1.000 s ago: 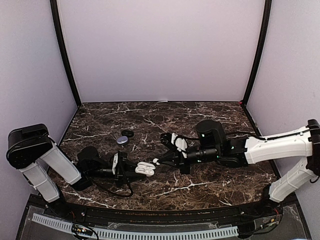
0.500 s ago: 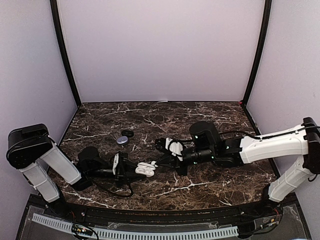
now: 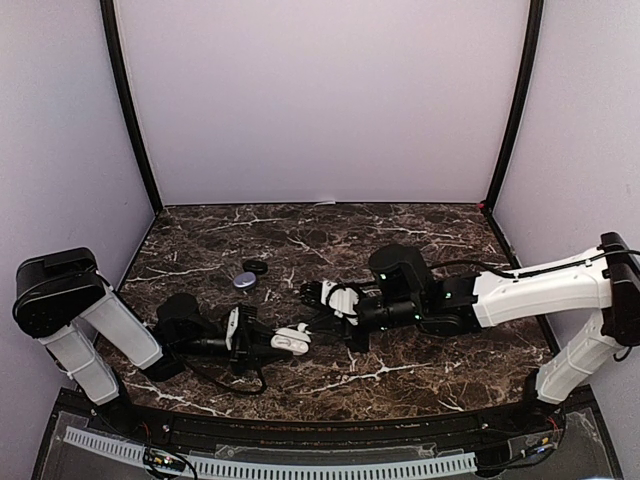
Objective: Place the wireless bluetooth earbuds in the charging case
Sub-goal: Insert the right earbud into the right side groove of the charging case.
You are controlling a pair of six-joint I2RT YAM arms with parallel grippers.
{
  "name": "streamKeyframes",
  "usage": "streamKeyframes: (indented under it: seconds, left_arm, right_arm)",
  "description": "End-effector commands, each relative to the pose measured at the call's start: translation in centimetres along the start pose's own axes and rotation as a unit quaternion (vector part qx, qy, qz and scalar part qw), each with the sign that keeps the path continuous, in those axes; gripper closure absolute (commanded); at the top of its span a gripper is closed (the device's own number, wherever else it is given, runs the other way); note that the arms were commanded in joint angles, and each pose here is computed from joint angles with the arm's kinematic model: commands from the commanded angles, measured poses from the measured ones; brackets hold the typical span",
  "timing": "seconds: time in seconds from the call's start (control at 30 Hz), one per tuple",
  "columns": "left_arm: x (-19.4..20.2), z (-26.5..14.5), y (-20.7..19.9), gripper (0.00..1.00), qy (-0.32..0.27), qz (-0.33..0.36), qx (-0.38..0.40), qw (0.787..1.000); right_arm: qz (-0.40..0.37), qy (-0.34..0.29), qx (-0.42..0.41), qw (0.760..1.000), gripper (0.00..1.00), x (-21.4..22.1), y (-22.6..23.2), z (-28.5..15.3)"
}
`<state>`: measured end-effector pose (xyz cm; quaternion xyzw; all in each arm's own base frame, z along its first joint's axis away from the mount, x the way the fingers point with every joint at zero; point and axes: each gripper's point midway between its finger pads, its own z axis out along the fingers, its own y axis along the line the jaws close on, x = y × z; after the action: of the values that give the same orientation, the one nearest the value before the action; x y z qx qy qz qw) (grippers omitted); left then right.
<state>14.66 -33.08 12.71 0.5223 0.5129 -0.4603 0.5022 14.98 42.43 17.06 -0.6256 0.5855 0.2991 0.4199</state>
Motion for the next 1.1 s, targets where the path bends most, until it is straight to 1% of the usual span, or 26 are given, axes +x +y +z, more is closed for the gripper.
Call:
streamKeyframes:
  seconds: [0.0, 0.13, 0.33, 0.43, 0.63, 1.07]
  left_arm:
    - [-1.7, 0.0, 0.6, 0.85, -0.021, 0.019, -0.010, 1.000]
    - [-1.6, 0.0, 0.6, 0.85, -0.020, 0.018, -0.011, 1.000]
    - [-1.8, 0.0, 0.7, 0.86, -0.021, 0.019, -0.013, 1.000]
    - [-1.7, 0.0, 0.7, 0.86, -0.021, 0.018, -0.013, 1.000]
    - [-1.8, 0.0, 0.8, 0.85, -0.021, 0.019, -0.018, 0.999]
    - [-1.8, -0.1, 0.9, 0.85, -0.020, 0.020, -0.022, 0.999]
  right_arm:
    - [-0.005, -0.010, 0.032, 0.999, 1.00, -1.1, -0.8, -0.7]
    - [0.002, -0.022, 0.063, 0.998, 1.00, -1.5, -1.4, -2.4]
    - [0.002, -0.034, 0.034, 0.999, 1.00, -1.5, 0.6, -3.8]
    - [0.001, -0.035, 0.014, 0.999, 1.00, -1.6, 1.8, -3.6]
    - [-0.001, -0.033, 0.002, 0.999, 1.00, -1.9, 3.4, -2.5]
    - [-0.023, -0.014, 0.017, 0.999, 1.00, -1.8, 3.1, 0.2]
